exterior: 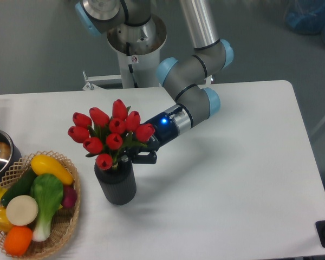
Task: Insert the flowers into the vase
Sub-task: 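Push the tulip bunch further down into the vase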
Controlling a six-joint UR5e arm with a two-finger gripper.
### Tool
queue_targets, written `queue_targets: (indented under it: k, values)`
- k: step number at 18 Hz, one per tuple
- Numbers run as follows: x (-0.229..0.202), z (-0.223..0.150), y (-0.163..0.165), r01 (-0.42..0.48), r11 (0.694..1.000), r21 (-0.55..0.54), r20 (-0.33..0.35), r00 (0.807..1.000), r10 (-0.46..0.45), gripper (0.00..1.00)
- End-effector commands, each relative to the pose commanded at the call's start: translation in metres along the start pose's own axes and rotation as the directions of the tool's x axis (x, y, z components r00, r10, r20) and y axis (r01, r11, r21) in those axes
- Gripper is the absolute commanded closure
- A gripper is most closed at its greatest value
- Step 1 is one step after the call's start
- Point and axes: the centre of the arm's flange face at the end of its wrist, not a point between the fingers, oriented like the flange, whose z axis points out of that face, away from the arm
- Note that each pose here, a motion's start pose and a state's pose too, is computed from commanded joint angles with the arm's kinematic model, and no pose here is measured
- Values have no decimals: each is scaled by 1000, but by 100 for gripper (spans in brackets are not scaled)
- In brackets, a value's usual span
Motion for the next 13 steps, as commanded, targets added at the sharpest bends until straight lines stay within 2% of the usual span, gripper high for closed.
queue_targets:
  k: [13]
  values:
    - [-4,-2,9,14,1000,0,3,1000,-14,88]
